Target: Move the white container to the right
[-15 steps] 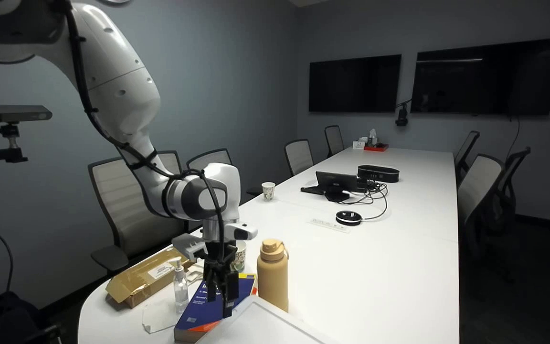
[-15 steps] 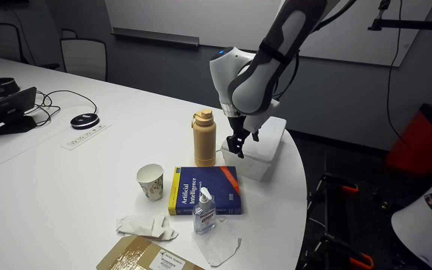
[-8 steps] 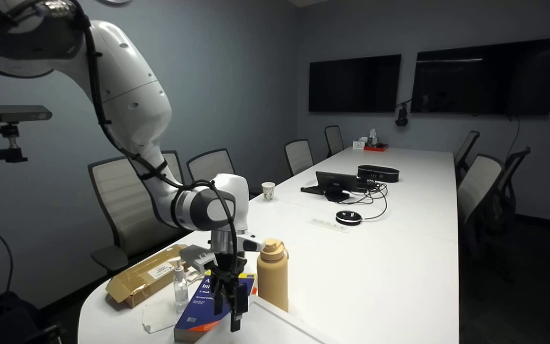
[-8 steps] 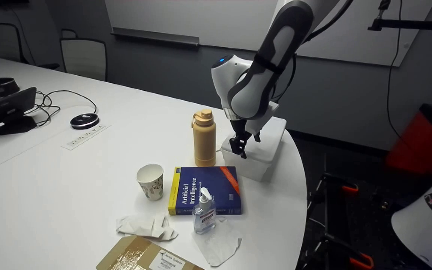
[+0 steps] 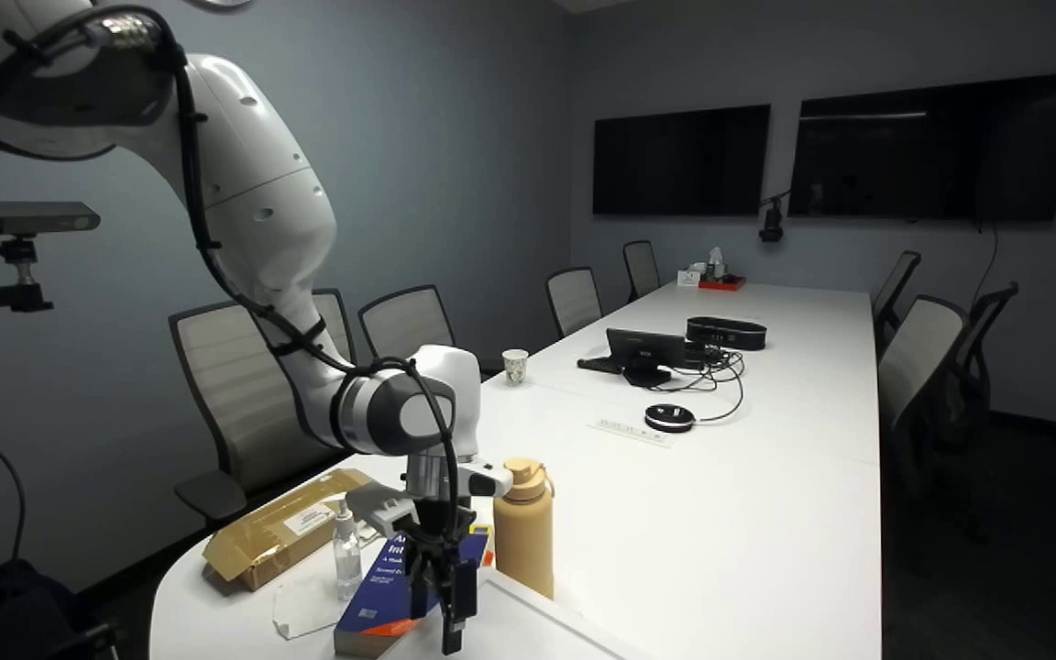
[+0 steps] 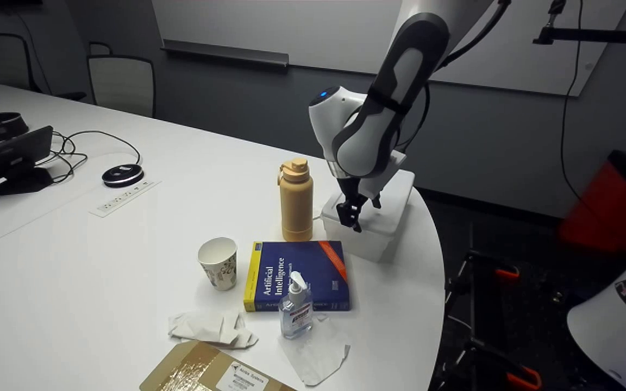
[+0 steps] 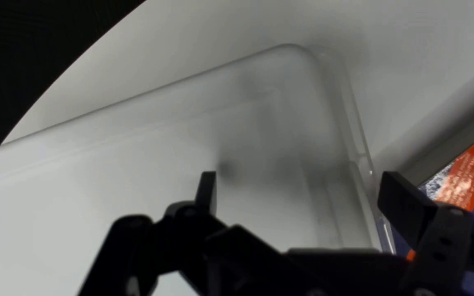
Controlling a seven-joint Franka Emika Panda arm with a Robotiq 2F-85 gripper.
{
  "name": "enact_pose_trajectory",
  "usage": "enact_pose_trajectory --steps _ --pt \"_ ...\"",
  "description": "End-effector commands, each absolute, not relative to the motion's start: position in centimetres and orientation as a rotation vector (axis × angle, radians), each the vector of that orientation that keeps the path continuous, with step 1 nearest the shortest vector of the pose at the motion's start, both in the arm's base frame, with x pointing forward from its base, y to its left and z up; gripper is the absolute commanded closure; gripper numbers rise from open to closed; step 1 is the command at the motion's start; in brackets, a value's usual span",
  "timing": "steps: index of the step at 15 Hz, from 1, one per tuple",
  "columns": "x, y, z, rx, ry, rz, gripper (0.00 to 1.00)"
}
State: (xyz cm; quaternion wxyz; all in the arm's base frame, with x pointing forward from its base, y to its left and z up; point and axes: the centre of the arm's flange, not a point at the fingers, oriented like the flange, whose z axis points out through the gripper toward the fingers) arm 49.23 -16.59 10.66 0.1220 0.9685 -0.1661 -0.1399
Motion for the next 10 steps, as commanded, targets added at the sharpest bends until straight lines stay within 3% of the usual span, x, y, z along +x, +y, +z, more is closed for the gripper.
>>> enact_pose_trajectory --steps 1,10 --pt "48.8 -17.7 10.5 2.820 -0.472 -0.393 0.00" --pt "48.5 -19.6 11.4 2.854 -0.537 -0.421 0.00"
